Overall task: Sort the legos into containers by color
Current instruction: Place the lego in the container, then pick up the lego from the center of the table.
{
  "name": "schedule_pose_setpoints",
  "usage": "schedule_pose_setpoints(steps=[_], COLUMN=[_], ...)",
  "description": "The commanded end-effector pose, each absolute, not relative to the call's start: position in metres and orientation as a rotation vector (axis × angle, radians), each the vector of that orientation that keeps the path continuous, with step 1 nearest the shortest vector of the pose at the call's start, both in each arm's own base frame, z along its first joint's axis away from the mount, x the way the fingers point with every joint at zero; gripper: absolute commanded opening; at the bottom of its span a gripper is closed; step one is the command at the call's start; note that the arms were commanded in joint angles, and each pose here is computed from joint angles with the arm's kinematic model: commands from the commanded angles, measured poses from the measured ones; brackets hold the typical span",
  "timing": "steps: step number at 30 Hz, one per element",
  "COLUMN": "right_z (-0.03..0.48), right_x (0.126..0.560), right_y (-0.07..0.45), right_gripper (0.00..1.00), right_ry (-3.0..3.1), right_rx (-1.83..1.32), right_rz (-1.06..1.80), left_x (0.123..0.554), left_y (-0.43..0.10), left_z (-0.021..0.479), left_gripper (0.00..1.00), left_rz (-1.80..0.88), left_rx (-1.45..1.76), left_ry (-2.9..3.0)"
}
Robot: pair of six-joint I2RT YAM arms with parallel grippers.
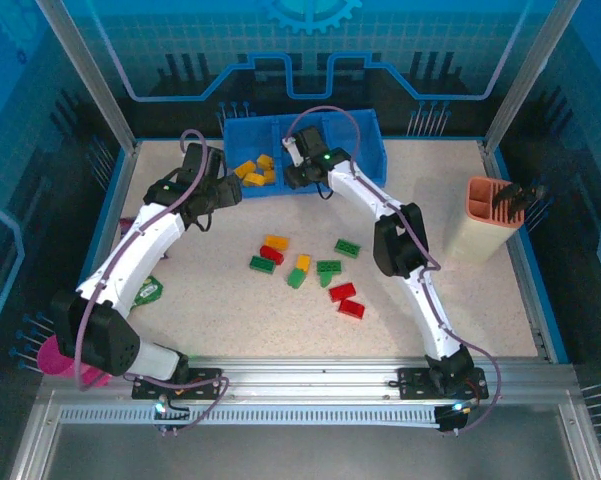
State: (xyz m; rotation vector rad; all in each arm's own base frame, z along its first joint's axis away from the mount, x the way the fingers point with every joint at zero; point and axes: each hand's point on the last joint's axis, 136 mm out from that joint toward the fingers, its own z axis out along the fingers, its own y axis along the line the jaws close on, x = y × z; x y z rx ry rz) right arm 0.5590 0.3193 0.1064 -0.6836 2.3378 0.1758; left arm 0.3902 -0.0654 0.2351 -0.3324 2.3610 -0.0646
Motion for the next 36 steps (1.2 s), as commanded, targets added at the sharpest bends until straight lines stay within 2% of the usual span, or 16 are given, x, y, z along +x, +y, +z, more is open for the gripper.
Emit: schedule_pose_setpoints(steps=[1, 5, 8, 14, 19, 26, 36], right_z=[0.165, 0.190, 0.196, 0.180, 0.155, 0.118, 0.067], right_x=[0.543, 0.513, 0.473, 0.370, 0.322, 0.298, 0.302], right_y=[0.330, 0.341, 0.363, 0.418, 0.441, 0.457, 0.450], right_gripper=[0.62, 0.66, 0.62, 0.59, 0.57, 0.56, 0.56], right_ry=[2.224, 2.169, 2.104, 1.921, 1.900, 1.949, 2.104], right_rx=[-0.751, -0.844, -1.010, -1.475, -1.651, -1.762, -1.770], right_rz=[0.241, 0.236, 0.369, 0.584, 0.644, 0.598, 0.479], left_x=[0.389, 0.393, 0.391, 0.379, 0.363, 0.345, 0.336], left_y=[-0.071, -0.071, -0.068, -0.053, -0.043, -0.028, -0.017], left_z=[0.241, 0.246, 0.254, 0.269, 0.279, 0.281, 0.283], left_gripper=[0.71, 0.72, 0.73, 0.78, 0.82, 0.84, 0.86], left_rz=[-0.102, -0.099, -0.085, -0.059, -0.081, -0.058, -0.084], left_rx=[-0.324, -0.310, -0.303, -0.318, -0.330, -0.360, -0.402], left_ry=[2.353, 2.339, 2.321, 2.312, 2.288, 2.276, 2.241])
